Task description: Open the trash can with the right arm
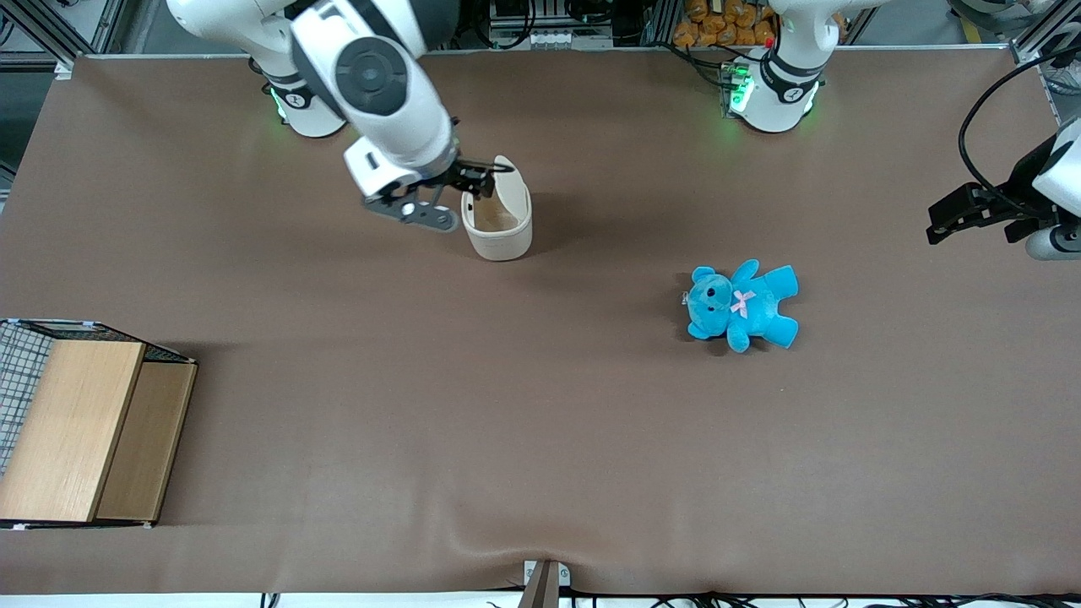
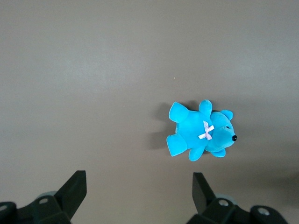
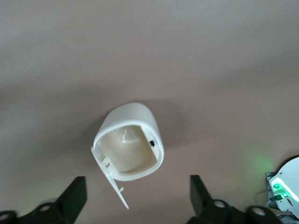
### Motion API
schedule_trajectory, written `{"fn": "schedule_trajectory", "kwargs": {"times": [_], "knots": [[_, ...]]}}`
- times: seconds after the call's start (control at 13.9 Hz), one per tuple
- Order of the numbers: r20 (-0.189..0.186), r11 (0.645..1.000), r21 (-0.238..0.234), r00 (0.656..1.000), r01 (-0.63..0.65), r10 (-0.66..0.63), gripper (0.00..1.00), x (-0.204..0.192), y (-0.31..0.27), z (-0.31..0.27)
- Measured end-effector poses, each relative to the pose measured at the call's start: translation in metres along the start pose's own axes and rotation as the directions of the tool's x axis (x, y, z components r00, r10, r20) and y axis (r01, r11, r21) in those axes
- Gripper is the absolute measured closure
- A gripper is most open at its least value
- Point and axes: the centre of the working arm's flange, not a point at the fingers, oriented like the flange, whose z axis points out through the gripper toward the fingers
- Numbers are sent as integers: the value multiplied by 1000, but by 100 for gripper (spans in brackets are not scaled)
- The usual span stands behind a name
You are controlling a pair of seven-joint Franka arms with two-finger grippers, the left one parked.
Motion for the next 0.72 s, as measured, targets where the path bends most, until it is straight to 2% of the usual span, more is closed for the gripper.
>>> {"fn": "schedule_trajectory", "kwargs": {"times": [0.36,0.72], "knots": [[4,992,48,993,-119,119,0,64,64,-60],[30,997,65,999,-33,31,0,118,141,-87]]}}
